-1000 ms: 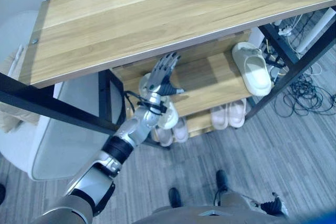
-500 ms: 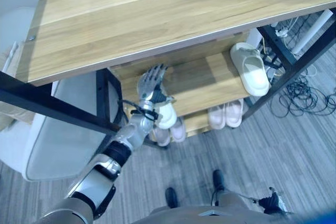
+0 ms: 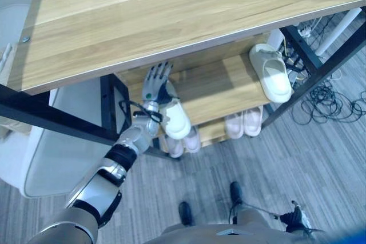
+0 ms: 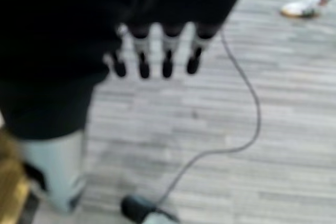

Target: Arrange the slippers neatly on the shoe rack.

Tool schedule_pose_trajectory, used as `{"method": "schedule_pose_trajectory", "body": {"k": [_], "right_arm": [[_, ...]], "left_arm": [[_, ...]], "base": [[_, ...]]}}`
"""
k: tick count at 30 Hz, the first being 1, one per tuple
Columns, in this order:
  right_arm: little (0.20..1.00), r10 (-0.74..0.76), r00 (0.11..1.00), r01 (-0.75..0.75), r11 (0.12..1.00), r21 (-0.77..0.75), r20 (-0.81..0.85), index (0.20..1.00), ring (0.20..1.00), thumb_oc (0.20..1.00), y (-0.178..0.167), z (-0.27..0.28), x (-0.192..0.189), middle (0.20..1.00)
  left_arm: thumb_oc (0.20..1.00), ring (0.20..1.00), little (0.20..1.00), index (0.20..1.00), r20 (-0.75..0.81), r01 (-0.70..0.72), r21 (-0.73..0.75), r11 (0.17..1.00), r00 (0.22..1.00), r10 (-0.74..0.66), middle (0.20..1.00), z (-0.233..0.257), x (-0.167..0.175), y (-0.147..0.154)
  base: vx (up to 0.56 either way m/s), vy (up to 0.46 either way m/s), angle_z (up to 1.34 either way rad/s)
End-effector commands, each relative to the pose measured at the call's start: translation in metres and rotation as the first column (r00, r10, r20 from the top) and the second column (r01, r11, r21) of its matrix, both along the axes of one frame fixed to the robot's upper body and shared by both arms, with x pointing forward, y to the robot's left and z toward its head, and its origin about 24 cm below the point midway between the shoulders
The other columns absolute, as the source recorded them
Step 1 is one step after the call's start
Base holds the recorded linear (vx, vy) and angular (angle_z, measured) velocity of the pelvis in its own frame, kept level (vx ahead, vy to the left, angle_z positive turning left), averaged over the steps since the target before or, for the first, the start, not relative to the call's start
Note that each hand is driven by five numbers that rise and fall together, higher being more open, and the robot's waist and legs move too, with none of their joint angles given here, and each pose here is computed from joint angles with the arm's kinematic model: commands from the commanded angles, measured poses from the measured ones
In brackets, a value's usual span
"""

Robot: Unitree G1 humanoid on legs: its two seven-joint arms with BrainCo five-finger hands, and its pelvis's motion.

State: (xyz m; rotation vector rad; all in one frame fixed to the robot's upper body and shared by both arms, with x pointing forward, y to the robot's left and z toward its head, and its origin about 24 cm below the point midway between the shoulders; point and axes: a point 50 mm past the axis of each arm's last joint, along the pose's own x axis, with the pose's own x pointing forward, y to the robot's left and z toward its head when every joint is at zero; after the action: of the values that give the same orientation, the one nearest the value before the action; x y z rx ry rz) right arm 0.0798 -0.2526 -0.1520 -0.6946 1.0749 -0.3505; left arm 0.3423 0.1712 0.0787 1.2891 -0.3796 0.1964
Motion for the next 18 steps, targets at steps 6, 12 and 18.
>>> {"method": "schedule_pose_trajectory", "body": {"k": [6,12,18], "right_arm": [[1.000,-0.032,0.999,0.032,0.999,-0.001,0.007,1.000,1.000,1.000,0.002,-0.001,-0.003,1.000],[1.000,-0.036,0.999,0.036,0.999,0.016,0.006,1.000,1.000,1.000,0.005,-0.002,-0.003,1.000],[1.000,-0.016,1.000,0.016,1.000,0.019,0.012,1.000,1.000,1.000,0.007,-0.002,0.002,1.000]], "left_arm": [[1.000,1.000,1.000,1.000,0.190,-0.111,0.012,0.994,0.976,0.107,1.000,0.050,0.014,0.032],[1.000,1.000,1.000,1.000,0.156,-0.150,-0.065,0.986,0.975,0.159,1.000,0.036,0.005,0.043],[1.000,1.000,1.000,1.000,0.111,-0.168,-0.035,0.985,0.979,0.171,1.000,0.026,0.004,0.046]], "base": [[0.00,0.000,0.00],[0.00,0.000,0.00],[0.00,0.000,0.00]]}}
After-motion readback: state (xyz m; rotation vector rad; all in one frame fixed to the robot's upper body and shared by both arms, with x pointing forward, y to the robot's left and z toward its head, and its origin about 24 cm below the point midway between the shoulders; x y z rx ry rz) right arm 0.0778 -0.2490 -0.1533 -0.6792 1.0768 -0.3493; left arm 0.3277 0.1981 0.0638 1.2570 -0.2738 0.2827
